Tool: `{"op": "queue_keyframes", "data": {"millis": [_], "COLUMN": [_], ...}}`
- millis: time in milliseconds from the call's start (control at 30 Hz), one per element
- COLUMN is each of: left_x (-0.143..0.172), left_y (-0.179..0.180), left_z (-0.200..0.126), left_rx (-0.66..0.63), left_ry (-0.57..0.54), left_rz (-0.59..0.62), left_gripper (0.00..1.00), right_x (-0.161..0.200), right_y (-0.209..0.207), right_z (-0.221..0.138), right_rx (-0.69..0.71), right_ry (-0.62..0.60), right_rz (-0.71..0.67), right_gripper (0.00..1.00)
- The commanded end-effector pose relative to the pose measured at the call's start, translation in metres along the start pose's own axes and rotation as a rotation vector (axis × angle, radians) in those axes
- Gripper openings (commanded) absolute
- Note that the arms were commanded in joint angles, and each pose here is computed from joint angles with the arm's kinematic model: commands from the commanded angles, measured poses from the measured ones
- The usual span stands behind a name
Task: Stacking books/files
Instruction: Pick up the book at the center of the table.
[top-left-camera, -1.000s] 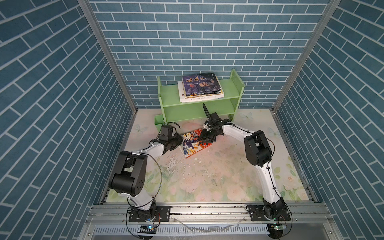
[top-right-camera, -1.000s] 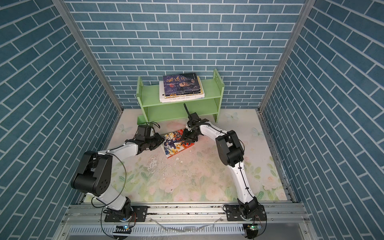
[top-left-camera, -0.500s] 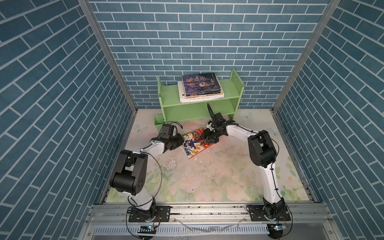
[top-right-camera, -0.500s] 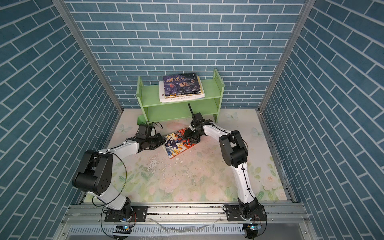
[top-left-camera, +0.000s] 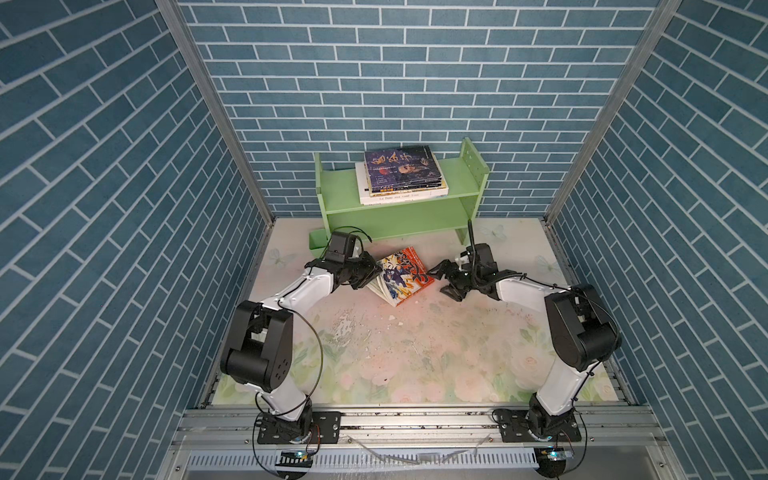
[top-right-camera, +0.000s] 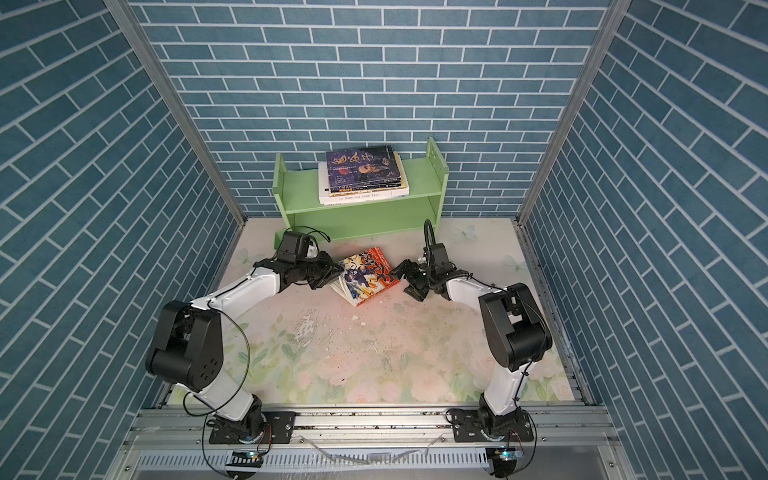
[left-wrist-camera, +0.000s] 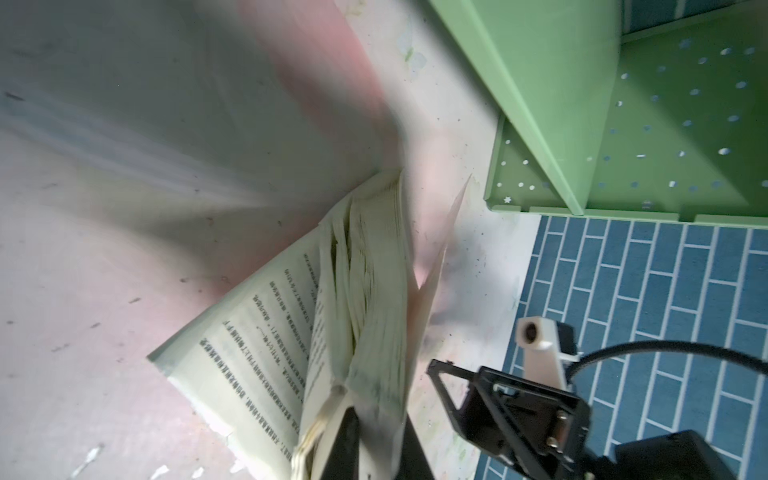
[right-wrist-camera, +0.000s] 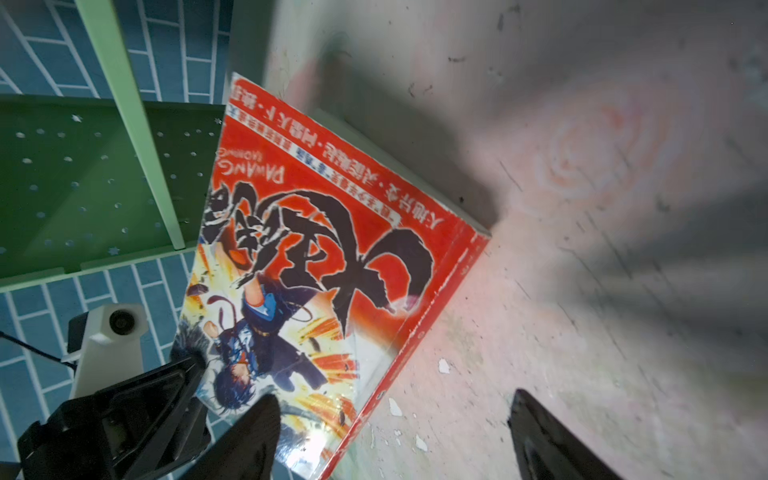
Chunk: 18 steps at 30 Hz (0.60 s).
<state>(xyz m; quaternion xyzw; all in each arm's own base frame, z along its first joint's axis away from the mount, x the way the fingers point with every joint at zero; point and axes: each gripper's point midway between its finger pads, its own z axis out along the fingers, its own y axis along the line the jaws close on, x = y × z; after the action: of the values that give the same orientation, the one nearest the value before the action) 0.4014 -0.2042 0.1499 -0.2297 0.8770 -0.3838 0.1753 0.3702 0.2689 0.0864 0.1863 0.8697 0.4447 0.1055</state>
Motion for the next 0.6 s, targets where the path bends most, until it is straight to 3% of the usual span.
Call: {"op": "queue_keyframes", "data": {"millis": [0,167,433,567], "left_x": [0.004,0.011,0.019,0.015], "left_y": [-0.036,-0.051,-0.068,-0.082], "left_z": [-0.019,-0.014,-0.009,-0.011], "left_rx": [0.075,0.117,0.155,0.191], "left_ry": [0.003,0.009,-0.012,-0.039], "left_rz": [-0.018,-0.046,-0.065,-0.072], "left_gripper": [0.00,0.00,0.00,0.00], "right_x": [-0.011,-0.006,-0.002,0.001], "right_y": [0.030,0.031,0.047,0.037], "right_z": [-0.008,-0.008,0.023,0.022], "right_rx": [-0.175,-0.240,-0.393,-0.381], "right_ry": [-0.078,-0.095,-0.074,-0.073], "right_rz": [0.091,0.161,0.310,0.344], "right_gripper": [0.87,0.87,0.84,0.82]}}
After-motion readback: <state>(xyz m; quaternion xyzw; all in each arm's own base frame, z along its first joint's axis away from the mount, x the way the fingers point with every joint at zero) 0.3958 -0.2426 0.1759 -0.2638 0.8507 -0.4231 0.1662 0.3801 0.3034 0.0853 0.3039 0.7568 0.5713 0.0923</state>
